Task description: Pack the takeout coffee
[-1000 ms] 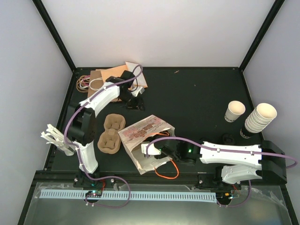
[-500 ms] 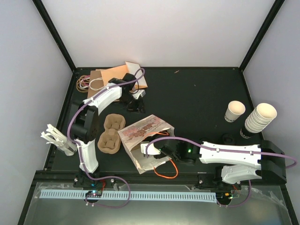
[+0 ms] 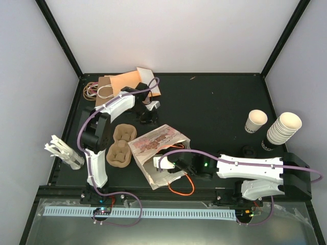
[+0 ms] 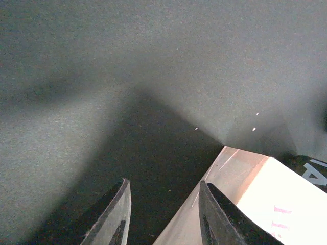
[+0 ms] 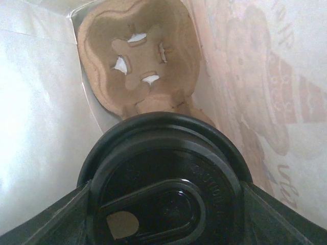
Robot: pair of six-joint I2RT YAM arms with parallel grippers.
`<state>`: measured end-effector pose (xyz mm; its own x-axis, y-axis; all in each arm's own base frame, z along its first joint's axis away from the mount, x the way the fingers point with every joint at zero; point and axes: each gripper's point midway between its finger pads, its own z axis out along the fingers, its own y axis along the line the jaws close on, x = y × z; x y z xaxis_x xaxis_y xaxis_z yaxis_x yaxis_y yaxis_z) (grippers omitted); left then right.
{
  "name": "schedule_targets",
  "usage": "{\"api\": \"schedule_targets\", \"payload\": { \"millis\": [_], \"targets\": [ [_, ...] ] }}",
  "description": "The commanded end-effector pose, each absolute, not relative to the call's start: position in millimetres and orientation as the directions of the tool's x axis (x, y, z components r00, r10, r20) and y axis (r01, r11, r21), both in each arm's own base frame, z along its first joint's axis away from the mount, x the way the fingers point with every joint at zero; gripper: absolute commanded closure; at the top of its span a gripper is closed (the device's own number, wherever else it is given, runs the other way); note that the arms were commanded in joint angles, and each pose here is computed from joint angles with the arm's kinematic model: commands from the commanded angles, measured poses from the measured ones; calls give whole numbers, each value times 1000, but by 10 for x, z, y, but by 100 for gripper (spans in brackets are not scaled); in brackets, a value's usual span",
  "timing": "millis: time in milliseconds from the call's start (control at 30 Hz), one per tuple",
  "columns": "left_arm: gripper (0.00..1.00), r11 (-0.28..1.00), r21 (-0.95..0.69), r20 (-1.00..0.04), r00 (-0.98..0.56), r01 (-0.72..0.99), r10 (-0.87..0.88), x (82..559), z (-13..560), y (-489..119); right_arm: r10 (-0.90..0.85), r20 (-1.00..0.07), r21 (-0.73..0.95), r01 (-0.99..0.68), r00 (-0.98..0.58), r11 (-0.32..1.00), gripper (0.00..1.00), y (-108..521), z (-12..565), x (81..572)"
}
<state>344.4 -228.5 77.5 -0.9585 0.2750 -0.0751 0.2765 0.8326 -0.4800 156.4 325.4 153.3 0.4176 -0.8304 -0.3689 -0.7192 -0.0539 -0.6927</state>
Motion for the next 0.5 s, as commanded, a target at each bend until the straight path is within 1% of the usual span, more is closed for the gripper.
{"api": "schedule_targets", "payload": {
  "millis": [0, 467],
  "targets": [
    [61, 788, -543, -58, -949, 290, 310, 3375, 704, -2409, -822, -379, -702, -711, 425, -44, 47, 3305, 1532, 1571],
    [64, 735, -621, -13, -942, 272, 337, 3274, 592, -2523, -849, -331, -732, -680, 412, -44, 46, 3354, 1420, 1686]
  ]
}}
